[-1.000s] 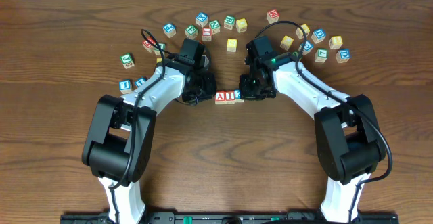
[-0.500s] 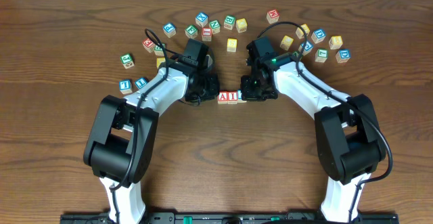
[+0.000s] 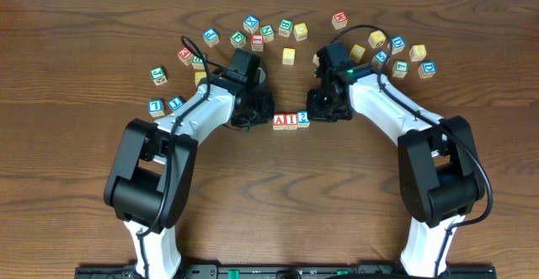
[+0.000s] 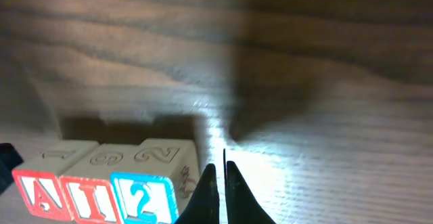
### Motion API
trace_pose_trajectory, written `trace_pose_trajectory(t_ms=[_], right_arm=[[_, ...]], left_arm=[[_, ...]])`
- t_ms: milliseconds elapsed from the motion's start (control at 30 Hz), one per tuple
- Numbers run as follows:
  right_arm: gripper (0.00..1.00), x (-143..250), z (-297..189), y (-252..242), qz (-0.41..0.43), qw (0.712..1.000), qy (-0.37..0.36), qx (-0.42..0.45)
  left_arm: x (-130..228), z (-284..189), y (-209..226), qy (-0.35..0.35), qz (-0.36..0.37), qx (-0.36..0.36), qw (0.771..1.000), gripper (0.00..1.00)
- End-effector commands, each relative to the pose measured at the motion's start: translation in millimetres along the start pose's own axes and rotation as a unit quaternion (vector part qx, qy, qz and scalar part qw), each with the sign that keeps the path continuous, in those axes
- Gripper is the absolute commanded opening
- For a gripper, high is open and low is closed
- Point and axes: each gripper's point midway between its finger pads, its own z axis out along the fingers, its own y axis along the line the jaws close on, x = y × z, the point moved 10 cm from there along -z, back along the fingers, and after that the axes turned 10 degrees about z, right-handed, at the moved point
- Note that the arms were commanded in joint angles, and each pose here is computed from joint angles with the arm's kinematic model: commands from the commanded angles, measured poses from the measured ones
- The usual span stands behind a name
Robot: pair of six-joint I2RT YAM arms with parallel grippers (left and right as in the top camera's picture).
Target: Spell out AI2
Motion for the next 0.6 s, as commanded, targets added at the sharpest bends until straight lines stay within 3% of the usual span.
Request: trace_pose_trajectory(t_ms=[0, 567], right_arm=[[0.01, -12, -10, 3, -0.001, 1.000, -0.023, -0.014], [0.01, -12, -8, 43, -0.045, 0.994, -0.085, -0.055]], left_arm=[[0, 1, 8, -0.001, -0.015, -0.006, 1.000, 0.07], [-6, 1, 10, -0.025, -0.008, -0.020, 0.999, 0.07]])
